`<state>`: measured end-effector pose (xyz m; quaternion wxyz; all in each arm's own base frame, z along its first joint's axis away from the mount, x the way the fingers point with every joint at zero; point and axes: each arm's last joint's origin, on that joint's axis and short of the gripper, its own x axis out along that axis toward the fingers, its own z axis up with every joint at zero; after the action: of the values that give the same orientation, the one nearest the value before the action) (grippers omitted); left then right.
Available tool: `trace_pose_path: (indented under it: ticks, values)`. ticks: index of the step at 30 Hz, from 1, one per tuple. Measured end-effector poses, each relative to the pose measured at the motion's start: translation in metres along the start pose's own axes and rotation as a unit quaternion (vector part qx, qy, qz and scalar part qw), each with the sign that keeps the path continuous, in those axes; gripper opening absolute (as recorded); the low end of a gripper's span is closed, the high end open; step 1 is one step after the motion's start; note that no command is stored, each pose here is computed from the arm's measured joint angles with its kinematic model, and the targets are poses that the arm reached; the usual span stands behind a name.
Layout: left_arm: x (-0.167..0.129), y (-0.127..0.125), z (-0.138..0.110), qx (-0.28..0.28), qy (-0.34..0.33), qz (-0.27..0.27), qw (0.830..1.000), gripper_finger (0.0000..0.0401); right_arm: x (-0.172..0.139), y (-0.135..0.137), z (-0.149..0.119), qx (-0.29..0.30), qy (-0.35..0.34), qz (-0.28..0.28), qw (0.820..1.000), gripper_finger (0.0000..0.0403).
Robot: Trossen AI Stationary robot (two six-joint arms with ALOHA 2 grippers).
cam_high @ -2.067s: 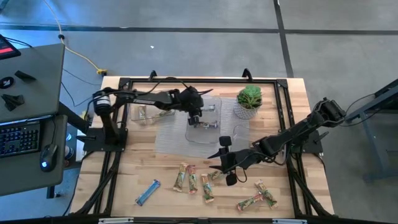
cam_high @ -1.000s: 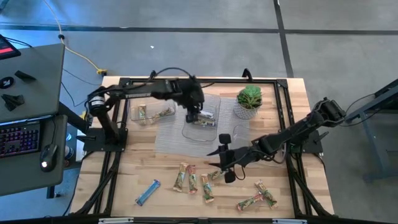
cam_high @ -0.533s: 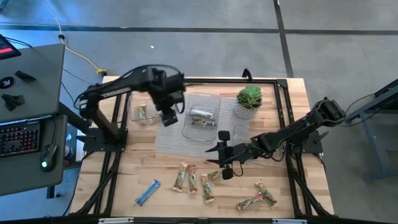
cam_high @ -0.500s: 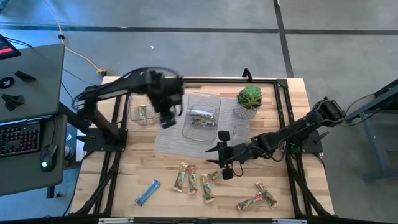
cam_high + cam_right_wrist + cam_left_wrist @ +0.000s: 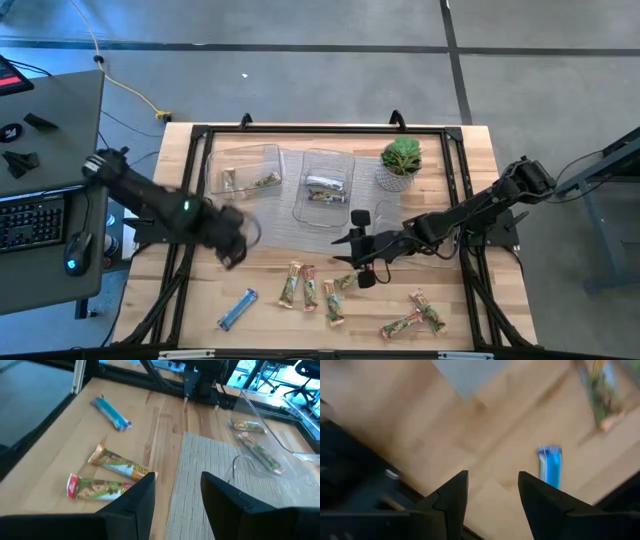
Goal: Pick and place Granola Bars by type
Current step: Put the blue granola bar into the middle transparent bin
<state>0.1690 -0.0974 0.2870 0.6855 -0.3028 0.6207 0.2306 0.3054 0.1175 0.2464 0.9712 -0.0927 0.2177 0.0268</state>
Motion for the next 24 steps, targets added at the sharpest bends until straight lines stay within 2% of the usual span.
trace_pose_path:
  ticks: [5, 11, 22, 24]
  values:
    - [0.048, -0.014, -0.03, -0.018, 0.033, -0.037, 0.999, 0.0168, 0.0, 0.0, 0.0, -0.037, 0.001, -0.003, 0.999, 0.0142]
    - [0.092, -0.032, -0.045, -0.026, 0.042, -0.091, 0.995, 0.0168, 0.001, -0.002, -0.001, -0.047, 0.004, -0.016, 0.999, 0.0142]
    - [0.134, -0.058, -0.05, -0.007, 0.067, -0.088, 0.994, 0.0168, 0.003, -0.01, -0.001, -0.029, 0.005, -0.025, 0.999, 0.0142]
    - [0.137, -0.063, -0.051, -0.005, 0.068, -0.107, 0.992, 0.0168, 0.003, -0.01, -0.001, -0.027, 0.006, -0.026, 0.999, 0.0142]
